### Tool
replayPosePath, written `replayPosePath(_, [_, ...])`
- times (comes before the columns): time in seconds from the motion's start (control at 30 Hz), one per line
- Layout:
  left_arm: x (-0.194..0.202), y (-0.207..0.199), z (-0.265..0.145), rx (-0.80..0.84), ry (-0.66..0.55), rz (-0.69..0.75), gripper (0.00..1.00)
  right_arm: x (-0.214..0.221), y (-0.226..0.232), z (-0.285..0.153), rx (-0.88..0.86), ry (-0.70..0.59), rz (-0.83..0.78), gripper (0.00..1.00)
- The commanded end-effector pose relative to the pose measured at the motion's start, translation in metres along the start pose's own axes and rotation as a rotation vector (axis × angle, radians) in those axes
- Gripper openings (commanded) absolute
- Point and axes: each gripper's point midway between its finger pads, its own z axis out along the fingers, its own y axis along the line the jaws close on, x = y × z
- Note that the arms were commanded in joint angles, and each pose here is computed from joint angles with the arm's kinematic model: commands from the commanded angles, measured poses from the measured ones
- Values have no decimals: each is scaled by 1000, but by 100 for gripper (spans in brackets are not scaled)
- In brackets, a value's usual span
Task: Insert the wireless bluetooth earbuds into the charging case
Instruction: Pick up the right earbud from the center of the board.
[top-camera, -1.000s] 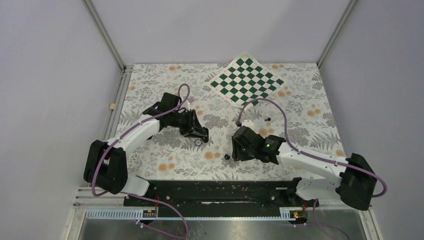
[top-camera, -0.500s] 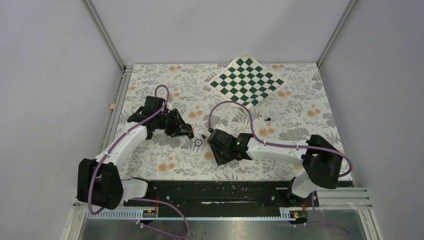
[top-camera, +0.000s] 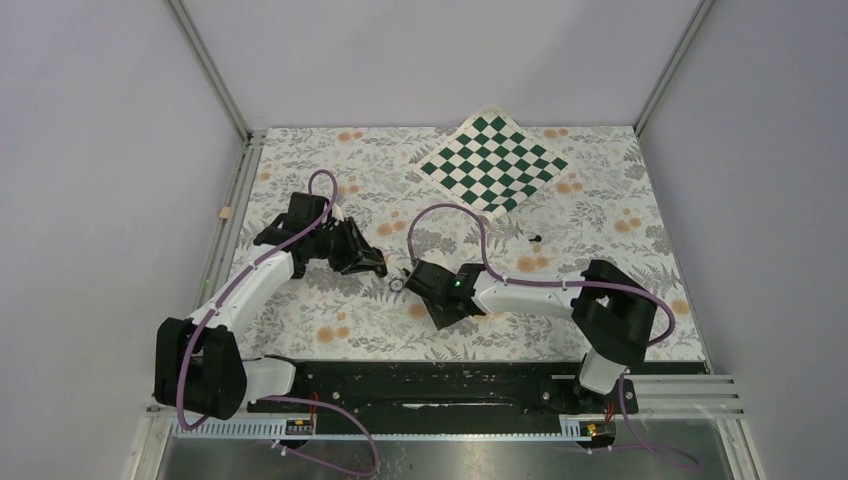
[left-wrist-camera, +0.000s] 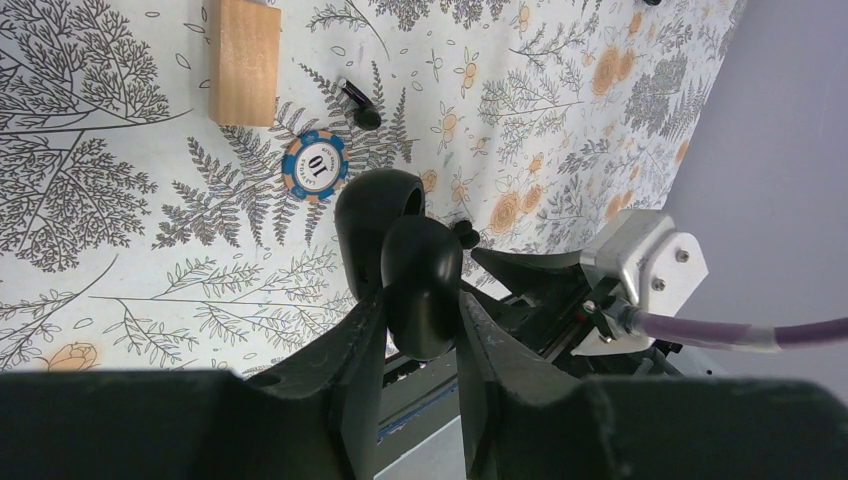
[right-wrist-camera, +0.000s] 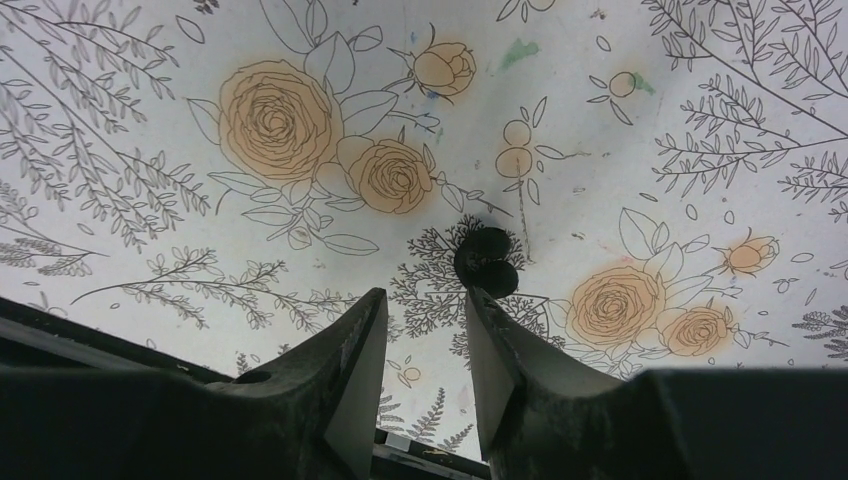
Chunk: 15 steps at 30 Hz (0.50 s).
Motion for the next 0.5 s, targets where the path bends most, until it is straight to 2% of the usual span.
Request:
replayPosePath(0.0, [-6, -5, 1, 28, -14, 12, 0, -5, -8, 2, 66, -9, -28, 42])
replayPosePath(0.47, [-6, -7, 1, 38, -9, 18, 0, -2, -6, 15, 71, 12, -41, 35])
